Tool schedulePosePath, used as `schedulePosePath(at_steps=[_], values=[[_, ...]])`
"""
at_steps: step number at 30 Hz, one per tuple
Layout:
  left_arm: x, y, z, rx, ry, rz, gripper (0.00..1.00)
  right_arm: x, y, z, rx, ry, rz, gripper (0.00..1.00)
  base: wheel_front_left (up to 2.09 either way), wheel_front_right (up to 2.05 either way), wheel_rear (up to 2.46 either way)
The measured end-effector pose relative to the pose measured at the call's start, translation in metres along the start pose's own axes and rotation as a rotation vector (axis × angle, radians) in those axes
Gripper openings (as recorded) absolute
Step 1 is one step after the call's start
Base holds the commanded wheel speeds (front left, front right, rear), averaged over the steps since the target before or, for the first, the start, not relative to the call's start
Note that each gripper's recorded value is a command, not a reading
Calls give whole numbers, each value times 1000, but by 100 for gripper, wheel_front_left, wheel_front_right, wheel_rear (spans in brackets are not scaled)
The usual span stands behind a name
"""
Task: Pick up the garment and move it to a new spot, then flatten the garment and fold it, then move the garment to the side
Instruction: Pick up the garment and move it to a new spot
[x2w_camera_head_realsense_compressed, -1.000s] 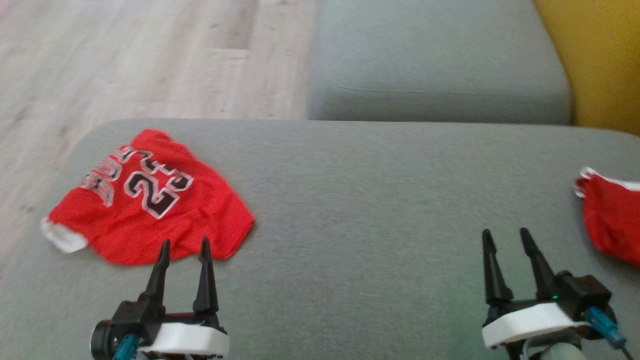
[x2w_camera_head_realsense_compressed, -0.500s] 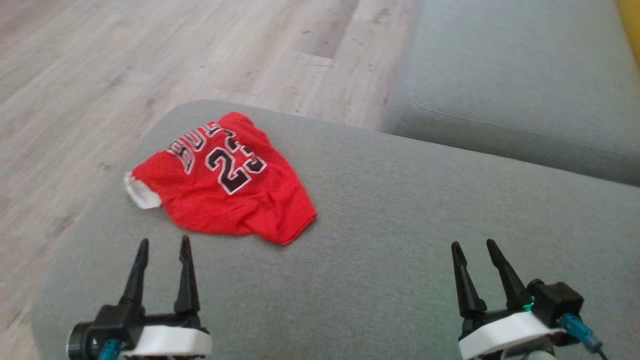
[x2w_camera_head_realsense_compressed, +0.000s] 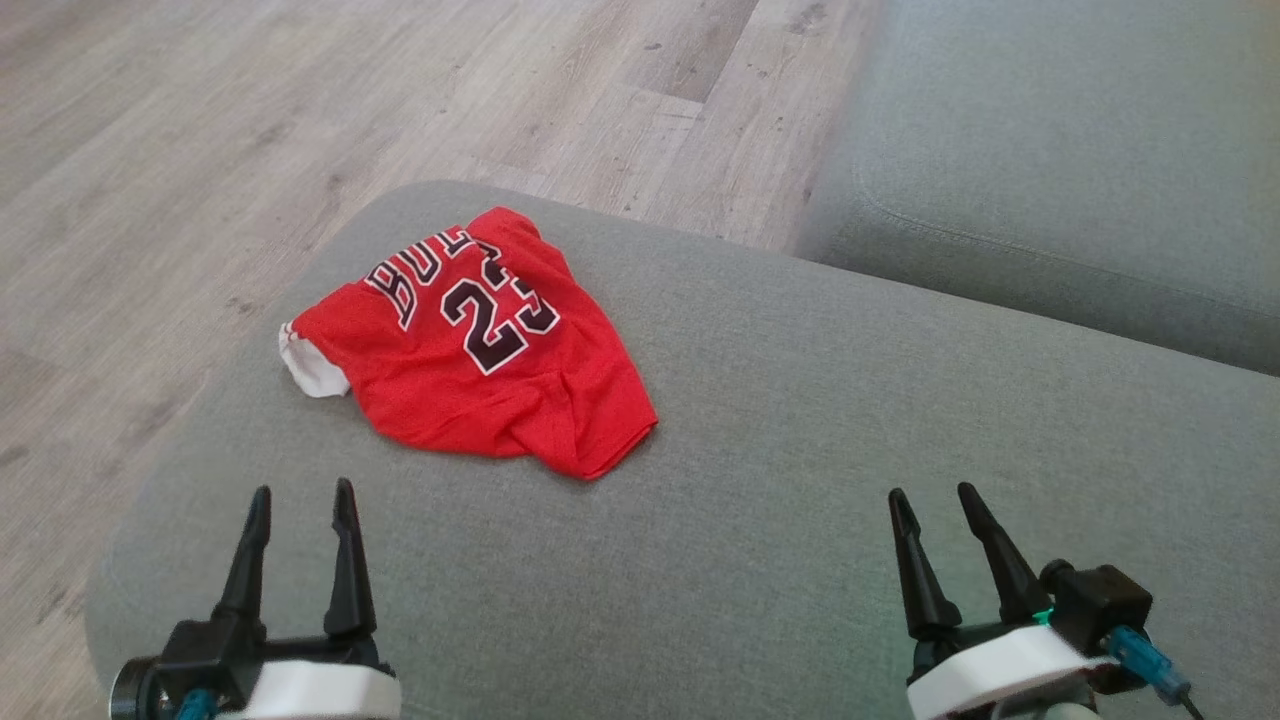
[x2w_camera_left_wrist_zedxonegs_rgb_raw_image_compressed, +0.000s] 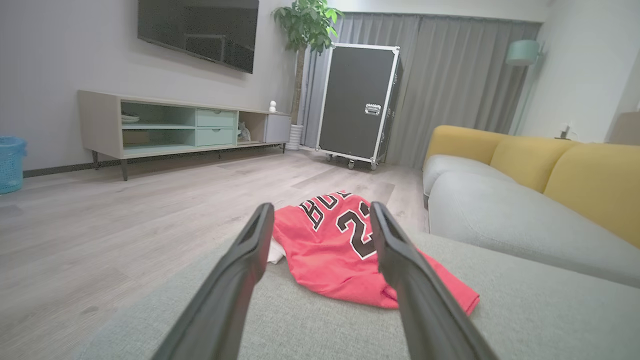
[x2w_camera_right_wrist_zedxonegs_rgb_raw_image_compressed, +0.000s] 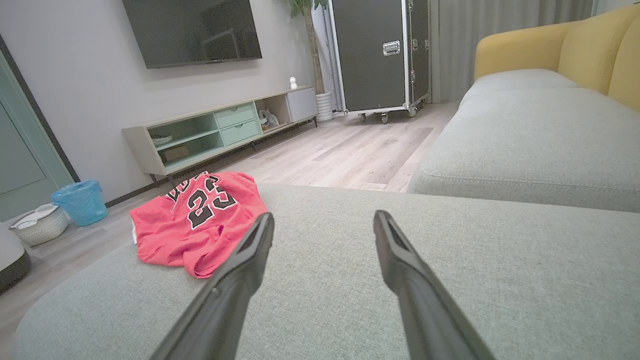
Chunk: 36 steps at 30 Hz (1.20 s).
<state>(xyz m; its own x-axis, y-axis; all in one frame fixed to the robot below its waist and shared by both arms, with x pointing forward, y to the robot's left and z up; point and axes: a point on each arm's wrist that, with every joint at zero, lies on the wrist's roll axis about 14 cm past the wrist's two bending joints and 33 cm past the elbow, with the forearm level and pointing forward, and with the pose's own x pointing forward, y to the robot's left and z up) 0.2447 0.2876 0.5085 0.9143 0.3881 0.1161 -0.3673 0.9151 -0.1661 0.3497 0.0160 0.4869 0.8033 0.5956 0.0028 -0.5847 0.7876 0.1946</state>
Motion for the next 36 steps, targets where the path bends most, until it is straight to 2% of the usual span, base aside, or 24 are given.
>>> schedulePosePath(at_steps=[7,13,16,21,25,29,36], values=[[7,-4,-15,73,57,-94,100,-5,-13,7,-2,-23,-44,100,0,0,0],[72,-37,-15,220,174,-271,100,-11,-34,2,9,-16,-106,100,0,0,0],[95,-60,-27,313,289,-374,100,-13,-47,-2,4,-11,-141,100,0,0,0],[102,-88,-69,410,524,-535,100,-8,-76,10,7,-53,-210,100,0,0,0],[109,-84,-97,487,677,-575,100,-9,-91,4,12,-40,-250,100,0,0,0],[119,-85,-116,574,754,-631,100,-8,-103,-4,9,-21,-274,100,0,0,0],[126,-92,-150,615,884,-684,100,-9,-124,-15,16,4,-323,100,0,0,0]])
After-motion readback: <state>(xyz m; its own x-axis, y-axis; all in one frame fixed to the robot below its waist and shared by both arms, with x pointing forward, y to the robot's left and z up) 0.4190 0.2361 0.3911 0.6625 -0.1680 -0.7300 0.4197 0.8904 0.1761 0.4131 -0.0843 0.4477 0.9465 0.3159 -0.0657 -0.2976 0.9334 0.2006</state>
